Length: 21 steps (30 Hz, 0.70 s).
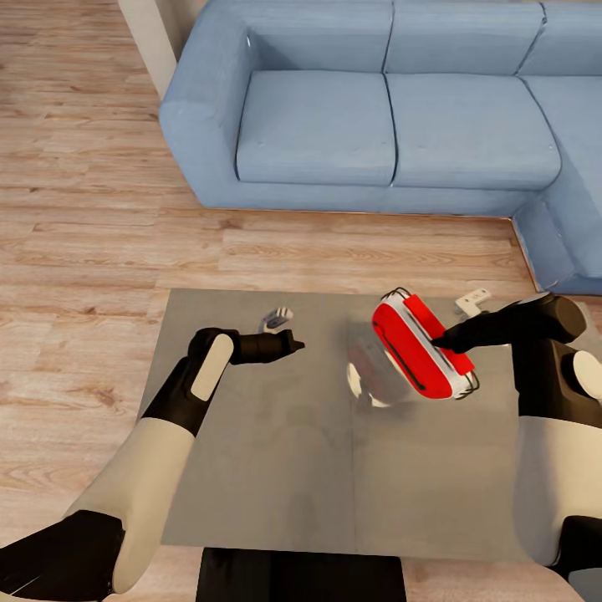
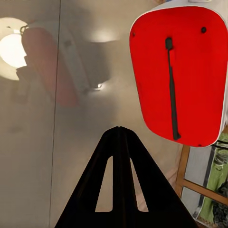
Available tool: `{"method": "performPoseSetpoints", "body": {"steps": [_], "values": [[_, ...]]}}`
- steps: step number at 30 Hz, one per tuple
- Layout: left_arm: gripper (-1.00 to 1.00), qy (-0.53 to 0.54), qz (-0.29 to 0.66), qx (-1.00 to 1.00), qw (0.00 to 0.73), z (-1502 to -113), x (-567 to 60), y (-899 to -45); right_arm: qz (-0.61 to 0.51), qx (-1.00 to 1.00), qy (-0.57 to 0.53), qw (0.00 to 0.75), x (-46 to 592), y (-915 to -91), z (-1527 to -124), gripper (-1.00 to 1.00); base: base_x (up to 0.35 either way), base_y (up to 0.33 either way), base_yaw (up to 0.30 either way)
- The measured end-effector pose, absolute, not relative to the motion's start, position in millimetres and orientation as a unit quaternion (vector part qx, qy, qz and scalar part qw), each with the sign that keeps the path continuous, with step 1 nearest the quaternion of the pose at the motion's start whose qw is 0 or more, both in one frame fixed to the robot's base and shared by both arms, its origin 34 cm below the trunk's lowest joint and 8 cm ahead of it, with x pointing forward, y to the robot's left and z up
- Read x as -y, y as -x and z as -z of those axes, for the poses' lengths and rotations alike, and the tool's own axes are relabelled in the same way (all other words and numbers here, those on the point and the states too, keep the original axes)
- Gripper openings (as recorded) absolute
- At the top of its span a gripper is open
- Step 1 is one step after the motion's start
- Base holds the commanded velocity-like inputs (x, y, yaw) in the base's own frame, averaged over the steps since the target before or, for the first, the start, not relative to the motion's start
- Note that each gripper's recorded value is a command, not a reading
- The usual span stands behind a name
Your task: Turn on the radio receiver that's on the table in the living room.
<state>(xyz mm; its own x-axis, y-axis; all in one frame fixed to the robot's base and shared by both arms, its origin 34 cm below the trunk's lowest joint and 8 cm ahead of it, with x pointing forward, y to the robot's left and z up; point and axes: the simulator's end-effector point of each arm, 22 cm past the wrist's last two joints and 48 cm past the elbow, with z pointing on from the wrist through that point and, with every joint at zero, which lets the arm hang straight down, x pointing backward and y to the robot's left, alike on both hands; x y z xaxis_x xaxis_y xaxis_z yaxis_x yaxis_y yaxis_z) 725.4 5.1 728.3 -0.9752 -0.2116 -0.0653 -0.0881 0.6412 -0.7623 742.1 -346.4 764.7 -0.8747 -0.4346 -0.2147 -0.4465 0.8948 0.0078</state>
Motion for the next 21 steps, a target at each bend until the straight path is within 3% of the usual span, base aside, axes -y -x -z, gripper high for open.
{"method": "performPoseSetpoints", "body": {"steps": [16, 21], "values": [[-1.0, 0.083, 0.415, -0.903, 0.073, -727, -6, -725, -0.037, -0.968, 0.225, 0.104, 339, -741, -762, -1.0, 0.0, 0.0, 0.0], [-1.0, 0.083, 0.415, -0.903, 0.073, -727, -6, -725, -0.053, -0.972, 0.218, 0.072, 337, -725, -741, -1.0, 0.0, 0.0, 0.0]]}}
